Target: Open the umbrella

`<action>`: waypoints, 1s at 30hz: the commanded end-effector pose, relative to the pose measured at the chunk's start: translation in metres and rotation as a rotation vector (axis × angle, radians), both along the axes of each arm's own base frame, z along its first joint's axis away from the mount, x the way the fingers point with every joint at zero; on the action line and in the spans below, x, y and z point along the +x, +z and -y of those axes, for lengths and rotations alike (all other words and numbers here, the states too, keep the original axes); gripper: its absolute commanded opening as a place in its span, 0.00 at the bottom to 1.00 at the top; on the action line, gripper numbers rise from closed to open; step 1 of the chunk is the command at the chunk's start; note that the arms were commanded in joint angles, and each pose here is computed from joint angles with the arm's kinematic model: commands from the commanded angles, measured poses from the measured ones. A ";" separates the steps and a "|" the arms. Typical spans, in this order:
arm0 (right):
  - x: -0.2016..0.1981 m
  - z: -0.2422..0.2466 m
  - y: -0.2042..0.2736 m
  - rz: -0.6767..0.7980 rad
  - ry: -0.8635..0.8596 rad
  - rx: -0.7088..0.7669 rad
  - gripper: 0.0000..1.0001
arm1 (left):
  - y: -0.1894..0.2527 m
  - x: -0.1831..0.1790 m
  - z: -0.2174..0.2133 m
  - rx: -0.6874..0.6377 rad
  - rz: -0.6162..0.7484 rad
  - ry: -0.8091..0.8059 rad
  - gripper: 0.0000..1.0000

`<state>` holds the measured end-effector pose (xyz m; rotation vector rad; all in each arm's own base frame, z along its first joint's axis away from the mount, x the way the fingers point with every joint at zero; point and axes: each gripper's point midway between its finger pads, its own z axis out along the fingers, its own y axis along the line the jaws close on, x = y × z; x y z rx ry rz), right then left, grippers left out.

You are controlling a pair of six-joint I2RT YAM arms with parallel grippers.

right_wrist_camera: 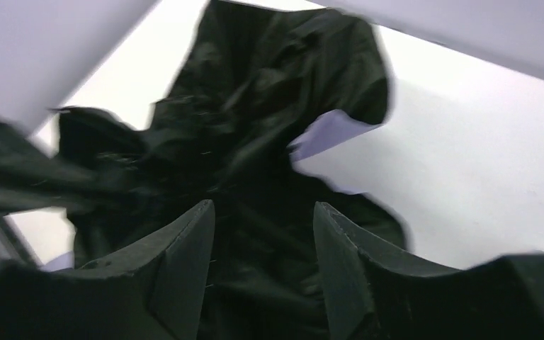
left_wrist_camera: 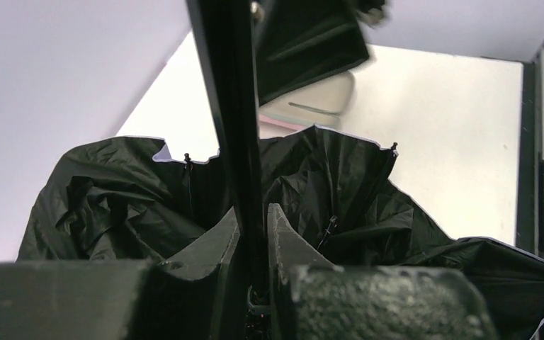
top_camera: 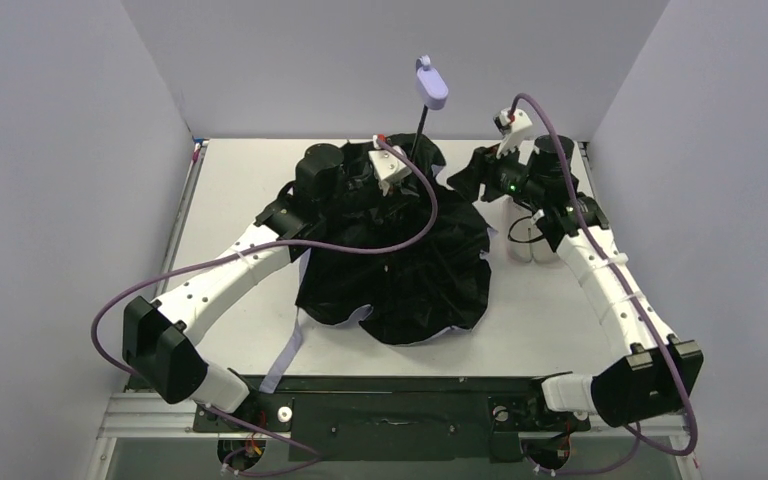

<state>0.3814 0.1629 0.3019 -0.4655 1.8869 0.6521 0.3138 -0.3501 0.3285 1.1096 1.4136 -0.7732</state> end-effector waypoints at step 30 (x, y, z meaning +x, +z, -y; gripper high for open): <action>0.071 -0.022 -0.154 -0.232 -0.038 0.017 0.70 | 0.114 0.025 -0.003 -0.254 0.079 0.118 0.00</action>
